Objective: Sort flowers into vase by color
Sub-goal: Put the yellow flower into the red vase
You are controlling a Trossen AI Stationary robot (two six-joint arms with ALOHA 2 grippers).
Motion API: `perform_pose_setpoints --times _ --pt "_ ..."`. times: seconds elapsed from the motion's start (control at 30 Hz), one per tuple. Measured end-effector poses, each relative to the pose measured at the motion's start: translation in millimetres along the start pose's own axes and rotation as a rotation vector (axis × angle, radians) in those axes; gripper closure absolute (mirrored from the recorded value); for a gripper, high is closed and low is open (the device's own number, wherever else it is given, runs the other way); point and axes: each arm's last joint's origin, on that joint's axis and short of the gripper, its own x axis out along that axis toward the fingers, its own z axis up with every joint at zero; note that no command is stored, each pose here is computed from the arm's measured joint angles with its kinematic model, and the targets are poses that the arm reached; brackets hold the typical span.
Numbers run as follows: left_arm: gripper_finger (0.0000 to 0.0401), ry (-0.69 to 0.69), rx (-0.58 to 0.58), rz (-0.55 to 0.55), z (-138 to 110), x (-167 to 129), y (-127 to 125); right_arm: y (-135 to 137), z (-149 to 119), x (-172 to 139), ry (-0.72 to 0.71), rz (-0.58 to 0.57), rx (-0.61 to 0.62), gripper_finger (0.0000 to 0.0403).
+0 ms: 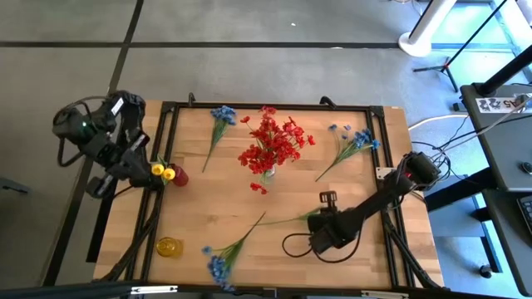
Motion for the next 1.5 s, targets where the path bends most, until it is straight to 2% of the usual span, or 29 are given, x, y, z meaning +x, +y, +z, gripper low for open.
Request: perform_pose_setpoints --times 0.17,0.3,0.4,0.67,0.8,0.97,1.07,1.23,1.37,1.5 --pt "0.0399 -0.01 0.093 -0.056 2.5 18.7 -20.4 -6.2 8.4 -19.1 -0.055 -0.078 -0.006 0.039" --pt "0.0399 0.051 0.165 0.009 -2.5 39.3 -30.8 -8.9 9.8 -27.9 -0.053 -0.094 -0.016 0.0396" --pt "0.0399 0.077 0.171 0.053 -0.8 54.1 -30.6 -10.9 10.2 -31.4 -0.058 -0.122 -0.023 0.0397" --pt "0.0399 0.127 0.192 0.092 23.9 86.0 -10.5 -15.6 27.4 -59.3 -0.211 -0.193 -0.121 0.0398" --pt "0.0399 0.163 0.196 0.202 38.1 89.0 7.2 -19.9 40.9 -85.3 -0.327 -0.23 -0.215 0.0396" --pt "0.0391 0.108 0.151 0.344 58.7 78.6 24.8 -32.0 58.7 -138.4 -0.518 -0.3 -0.349 0.0396" --pt "0.0371 0.059 0.091 0.45 72.3 69.7 32.8 -44.1 66.1 -176.3 -0.637 -0.41 -0.436 0.0399" --pt "0.0318 0.024 -0.019 0.511 79.5 61.4 38.5 -72.1 80.9 -231.1 -0.749 -0.763 -0.589 0.0396" --pt "0.0279 0.019 -0.19 0.522 75.0 63.9 39.3 -105.4 98.5 -251.7 -0.725 -1.015 -0.699 0.0399" --pt "0.0253 0.029 -0.292 0.47 71.2 76.6 38.0 -141.4 119.8 -250.2 -0.582 -1.227 -0.787 0.0398"
